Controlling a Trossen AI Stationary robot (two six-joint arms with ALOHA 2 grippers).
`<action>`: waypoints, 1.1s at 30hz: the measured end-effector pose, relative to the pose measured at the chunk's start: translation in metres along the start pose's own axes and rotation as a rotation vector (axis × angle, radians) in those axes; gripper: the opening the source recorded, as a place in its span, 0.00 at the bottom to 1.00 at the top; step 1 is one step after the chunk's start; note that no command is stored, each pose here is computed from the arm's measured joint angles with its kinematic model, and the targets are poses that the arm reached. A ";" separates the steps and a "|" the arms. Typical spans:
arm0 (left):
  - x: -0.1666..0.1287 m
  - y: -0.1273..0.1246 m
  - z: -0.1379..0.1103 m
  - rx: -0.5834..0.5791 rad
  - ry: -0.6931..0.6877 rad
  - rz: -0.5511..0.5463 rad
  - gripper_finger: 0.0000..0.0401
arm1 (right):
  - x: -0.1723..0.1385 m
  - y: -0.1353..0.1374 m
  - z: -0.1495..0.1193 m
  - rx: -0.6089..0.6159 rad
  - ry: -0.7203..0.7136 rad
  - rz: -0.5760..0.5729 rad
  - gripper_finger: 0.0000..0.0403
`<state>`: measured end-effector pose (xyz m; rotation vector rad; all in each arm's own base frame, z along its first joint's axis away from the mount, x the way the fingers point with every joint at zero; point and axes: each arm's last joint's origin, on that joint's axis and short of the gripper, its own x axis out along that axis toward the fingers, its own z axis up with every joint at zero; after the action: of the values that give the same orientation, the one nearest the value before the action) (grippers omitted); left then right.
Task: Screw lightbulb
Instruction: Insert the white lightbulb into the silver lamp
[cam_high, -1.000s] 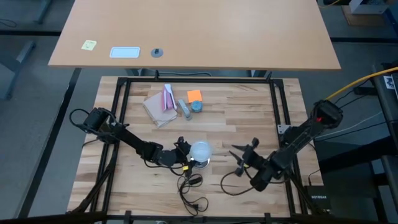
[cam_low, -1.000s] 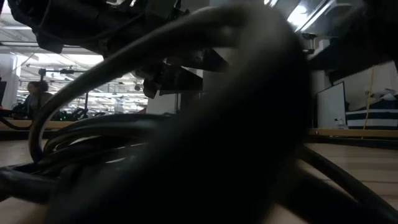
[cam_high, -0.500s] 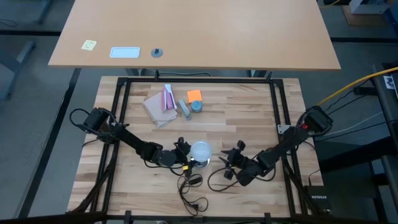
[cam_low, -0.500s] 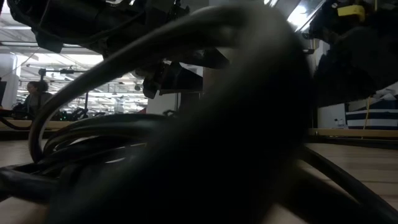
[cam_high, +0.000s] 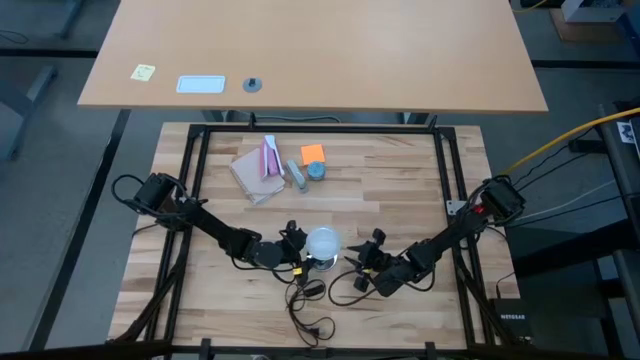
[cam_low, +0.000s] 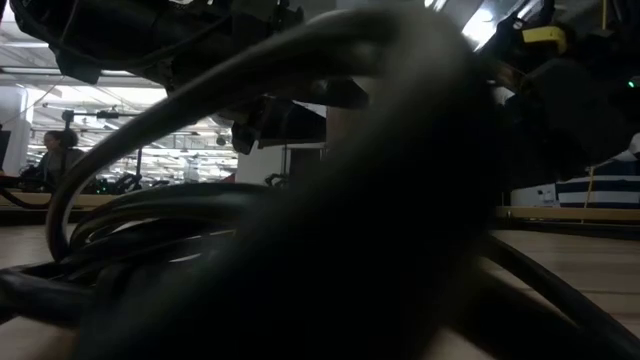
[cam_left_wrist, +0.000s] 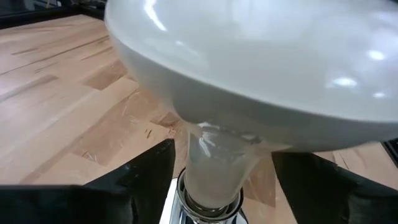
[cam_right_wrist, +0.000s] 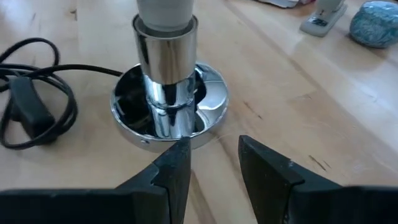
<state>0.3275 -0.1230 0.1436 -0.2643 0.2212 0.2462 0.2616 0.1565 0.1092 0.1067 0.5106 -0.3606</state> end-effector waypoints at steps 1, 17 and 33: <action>0.000 0.000 0.000 0.000 0.000 0.000 0.63 | 0.000 0.000 0.000 -0.001 0.000 -0.001 0.34; 0.000 0.000 0.000 0.002 0.000 0.001 0.38 | 0.000 0.003 0.003 0.030 -0.019 0.026 0.34; 0.000 0.000 0.000 0.027 0.001 0.001 0.39 | 0.001 0.019 0.019 -0.124 -0.057 0.143 0.34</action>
<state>0.3275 -0.1229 0.1434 -0.2377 0.2259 0.2439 0.2781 0.1708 0.1250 0.0122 0.4649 -0.1915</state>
